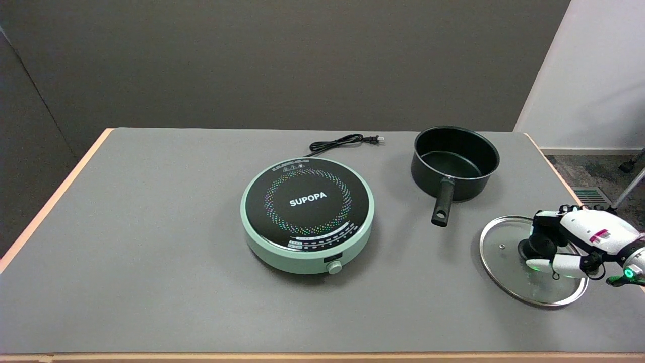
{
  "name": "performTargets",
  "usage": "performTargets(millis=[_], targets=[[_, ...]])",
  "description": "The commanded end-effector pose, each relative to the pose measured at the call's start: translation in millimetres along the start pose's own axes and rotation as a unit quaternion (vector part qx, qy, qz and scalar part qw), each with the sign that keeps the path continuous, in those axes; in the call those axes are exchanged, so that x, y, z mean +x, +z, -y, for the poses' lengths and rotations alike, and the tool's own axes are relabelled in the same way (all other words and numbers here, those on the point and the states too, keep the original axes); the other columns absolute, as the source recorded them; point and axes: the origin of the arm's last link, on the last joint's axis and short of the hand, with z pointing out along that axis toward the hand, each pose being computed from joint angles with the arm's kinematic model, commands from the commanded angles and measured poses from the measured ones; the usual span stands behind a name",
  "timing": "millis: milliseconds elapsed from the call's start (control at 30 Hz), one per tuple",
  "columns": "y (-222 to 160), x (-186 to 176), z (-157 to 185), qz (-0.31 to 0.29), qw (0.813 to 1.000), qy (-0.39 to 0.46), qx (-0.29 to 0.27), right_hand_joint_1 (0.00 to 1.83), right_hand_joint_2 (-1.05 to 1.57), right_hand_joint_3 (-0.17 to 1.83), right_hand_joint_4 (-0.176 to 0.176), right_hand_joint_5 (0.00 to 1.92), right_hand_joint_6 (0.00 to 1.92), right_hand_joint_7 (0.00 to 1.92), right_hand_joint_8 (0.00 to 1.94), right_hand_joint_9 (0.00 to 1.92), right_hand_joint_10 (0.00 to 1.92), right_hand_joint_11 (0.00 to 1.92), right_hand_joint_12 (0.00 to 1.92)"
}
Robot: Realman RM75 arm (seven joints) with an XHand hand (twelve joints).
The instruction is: Pick up the pot lid.
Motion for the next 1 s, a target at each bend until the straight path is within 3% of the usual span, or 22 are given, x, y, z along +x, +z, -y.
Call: performTargets(millis=[33, 233, 567, 1000], targets=[[11.6, 7.6, 0.9, -0.009, 1.000, -0.001, 0.010, 1.20, 1.10, 0.20, -0.090, 0.74, 1.24, 0.92, 1.29, 0.80, 1.56, 0.34, 1.37], [15.4, 17.2, -3.0, -0.019, 1.000, 0.008, 0.007, 1.22, 1.08, 0.19, -0.105, 0.76, 1.21, 0.97, 1.22, 0.84, 1.56, 0.36, 1.45], [16.3, 37.9, -13.8, -0.048, 0.999, 0.023, -0.004, 1.22, 1.06, 0.22, -0.084, 0.77, 1.23, 1.01, 1.13, 0.88, 1.50, 0.47, 1.47], [4.4, 86.5, -36.7, -0.116, 0.992, 0.026, -0.037, 1.22, 1.05, 0.23, -0.083, 0.77, 1.25, 1.02, 1.09, 0.91, 1.43, 0.55, 1.47]])
